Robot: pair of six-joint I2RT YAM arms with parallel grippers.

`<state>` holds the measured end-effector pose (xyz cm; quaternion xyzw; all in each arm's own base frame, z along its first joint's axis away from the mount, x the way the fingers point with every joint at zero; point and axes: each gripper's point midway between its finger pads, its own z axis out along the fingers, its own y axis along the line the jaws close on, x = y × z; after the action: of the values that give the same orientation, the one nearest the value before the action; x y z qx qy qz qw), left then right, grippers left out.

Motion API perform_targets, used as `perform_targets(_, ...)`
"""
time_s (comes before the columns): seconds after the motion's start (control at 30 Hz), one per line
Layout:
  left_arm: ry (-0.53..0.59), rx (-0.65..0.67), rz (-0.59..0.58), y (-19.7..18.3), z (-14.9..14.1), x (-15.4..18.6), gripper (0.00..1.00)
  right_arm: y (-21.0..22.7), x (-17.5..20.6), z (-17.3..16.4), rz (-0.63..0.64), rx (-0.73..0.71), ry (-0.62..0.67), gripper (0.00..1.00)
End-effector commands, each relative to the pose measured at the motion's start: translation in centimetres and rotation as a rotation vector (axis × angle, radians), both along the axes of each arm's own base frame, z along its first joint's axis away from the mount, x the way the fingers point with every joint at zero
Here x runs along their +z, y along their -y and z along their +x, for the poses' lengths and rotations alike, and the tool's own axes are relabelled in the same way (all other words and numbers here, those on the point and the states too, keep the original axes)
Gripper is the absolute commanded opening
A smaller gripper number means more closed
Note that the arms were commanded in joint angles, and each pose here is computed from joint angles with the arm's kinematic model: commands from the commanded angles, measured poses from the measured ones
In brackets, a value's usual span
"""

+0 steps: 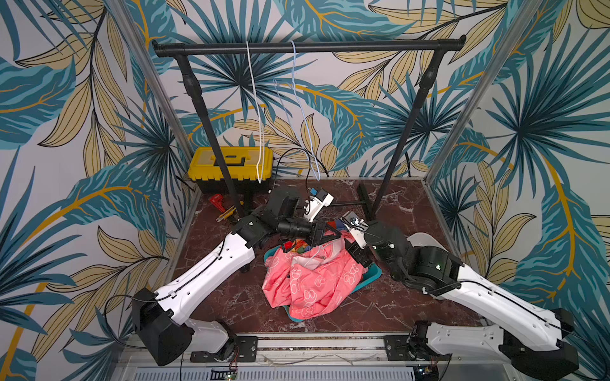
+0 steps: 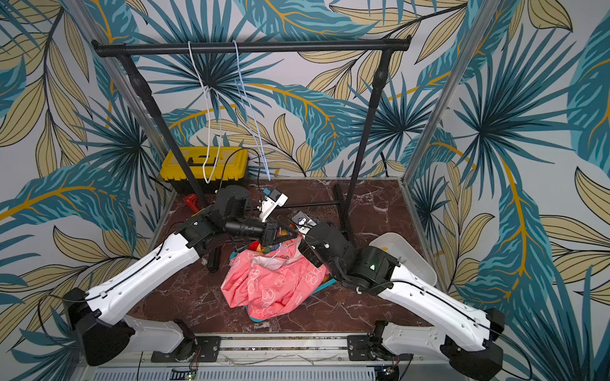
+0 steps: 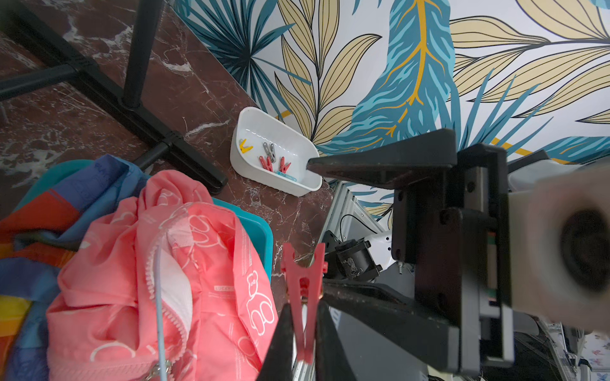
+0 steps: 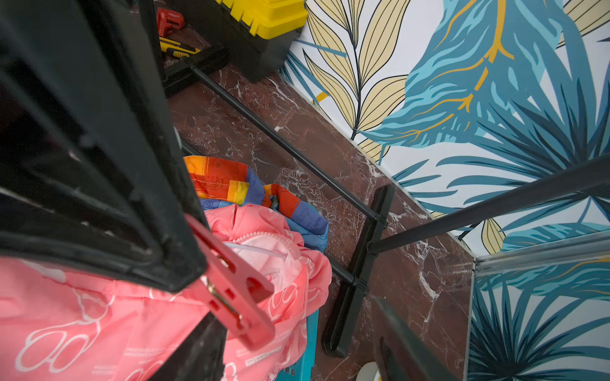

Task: Remove the clothespins securing jackets to the hanger
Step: Place the clothespin in the storage box.

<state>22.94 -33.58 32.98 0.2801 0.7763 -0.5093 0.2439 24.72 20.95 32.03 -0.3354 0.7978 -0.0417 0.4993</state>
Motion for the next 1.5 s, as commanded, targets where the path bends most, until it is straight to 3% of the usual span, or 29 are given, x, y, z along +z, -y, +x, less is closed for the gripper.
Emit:
perform_targets(0.0, -0.003, -0.023, 0.018, 0.3, -0.3, -1.3, 0.04, -0.9, 0.2, -0.1, -0.002, 0.035, -0.006, 0.67)
perform_targets(0.2, -0.003, -0.031, 0.021, 0.4, -0.6, -1.5, 0.04, -2.0, 0.1, -0.1, -0.007, 0.071, -0.022, 0.59)
perform_targets(0.5, 0.002, -0.022, 0.037, 0.4, -0.3, -2.2, 0.07, -2.9, 0.0, 0.0, -0.001, 0.093, -0.029, 0.35)
perform_targets(0.87, -0.009, -0.030, 0.039, 0.7, -0.2, -2.4, 0.20, -3.0, -0.1, -0.7, 0.040, 0.113, -0.040, 0.00)
perform_targets(0.93, -0.001, -0.022, 0.039, 0.6, -0.1, -2.2, 0.32, -2.9, 0.1, -0.7, 0.050, 0.111, -0.035, 0.00)
perform_targets(1.1, 0.094, 0.032, 0.019, -0.6, 0.3, 0.2, 0.75, -2.1, 0.1, -0.6, 0.105, 0.063, -0.021, 0.00)
perform_targets(1.17, 0.150, 0.100, 0.009, -2.1, 0.7, 1.8, 0.84, -1.6, 0.4, -0.6, 0.145, 0.032, -0.013, 0.00)
perform_targets(1.33, 0.264, 0.247, -0.023, -6.1, 0.6, 4.5, 0.97, 0.6, 1.2, -0.4, 0.266, -0.051, 0.015, 0.00)
perform_targets(1.47, 0.312, 0.255, -0.068, -8.0, -1.6, 5.7, 0.98, 4.9, 0.0, 1.9, 0.307, -0.274, 0.008, 0.00)
